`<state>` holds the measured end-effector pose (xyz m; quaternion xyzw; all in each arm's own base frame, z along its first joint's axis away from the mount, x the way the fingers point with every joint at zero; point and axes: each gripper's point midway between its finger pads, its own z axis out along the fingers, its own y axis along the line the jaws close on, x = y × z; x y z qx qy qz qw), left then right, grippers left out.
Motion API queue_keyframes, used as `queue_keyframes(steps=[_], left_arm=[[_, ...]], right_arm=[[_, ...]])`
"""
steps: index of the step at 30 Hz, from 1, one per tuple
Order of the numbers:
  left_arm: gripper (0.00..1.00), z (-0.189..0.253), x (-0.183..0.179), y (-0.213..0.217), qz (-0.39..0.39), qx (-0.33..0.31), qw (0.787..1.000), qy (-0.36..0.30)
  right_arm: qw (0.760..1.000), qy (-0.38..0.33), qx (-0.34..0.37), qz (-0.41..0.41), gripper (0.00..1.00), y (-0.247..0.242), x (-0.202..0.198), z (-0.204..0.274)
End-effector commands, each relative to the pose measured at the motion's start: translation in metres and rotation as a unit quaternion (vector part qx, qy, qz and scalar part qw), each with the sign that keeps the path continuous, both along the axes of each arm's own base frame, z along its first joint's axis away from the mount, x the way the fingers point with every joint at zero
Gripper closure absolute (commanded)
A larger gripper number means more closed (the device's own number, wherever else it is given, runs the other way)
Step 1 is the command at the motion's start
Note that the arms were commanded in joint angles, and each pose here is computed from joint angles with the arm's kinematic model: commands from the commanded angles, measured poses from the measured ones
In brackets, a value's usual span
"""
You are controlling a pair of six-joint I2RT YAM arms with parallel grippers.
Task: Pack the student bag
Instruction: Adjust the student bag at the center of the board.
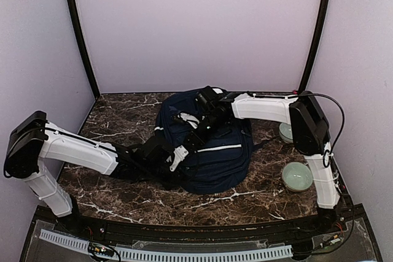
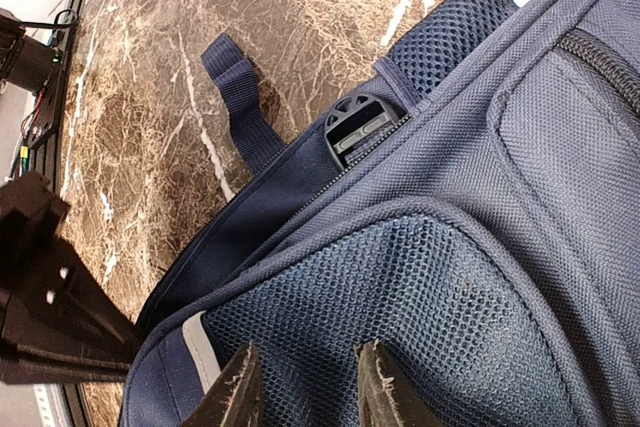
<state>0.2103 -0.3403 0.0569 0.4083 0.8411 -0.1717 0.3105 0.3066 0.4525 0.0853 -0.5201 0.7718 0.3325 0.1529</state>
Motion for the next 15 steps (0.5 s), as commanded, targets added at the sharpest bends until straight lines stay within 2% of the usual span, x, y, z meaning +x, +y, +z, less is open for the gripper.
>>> queue_keyframes(steps=[1,6,10,11,15], left_arm=[[1.0,0.021,-0.011,-0.042,-0.064,-0.05,0.997,0.003],[1.0,0.025,-0.011,-0.06,-0.08,-0.057,0.995,0.005],[1.0,0.031,-0.012,-0.063,-0.086,-0.057,0.995,0.003],[0.97,0.033,-0.013,-0.062,-0.088,-0.054,0.995,0.003],[0.73,0.041,-0.016,-0.05,-0.091,-0.022,0.996,0.001]], right_arm=[[0.996,0.01,-0.077,-0.044,0.66,-0.028,0.019,-0.055],[0.997,0.014,-0.067,-0.042,0.66,-0.032,0.019,-0.039],[0.998,-0.004,-0.049,-0.045,0.67,-0.047,0.027,0.008],[0.998,-0.008,-0.04,-0.048,0.66,-0.053,0.03,0.023],[0.998,-0.029,-0.008,-0.063,0.65,-0.085,0.032,0.073]])
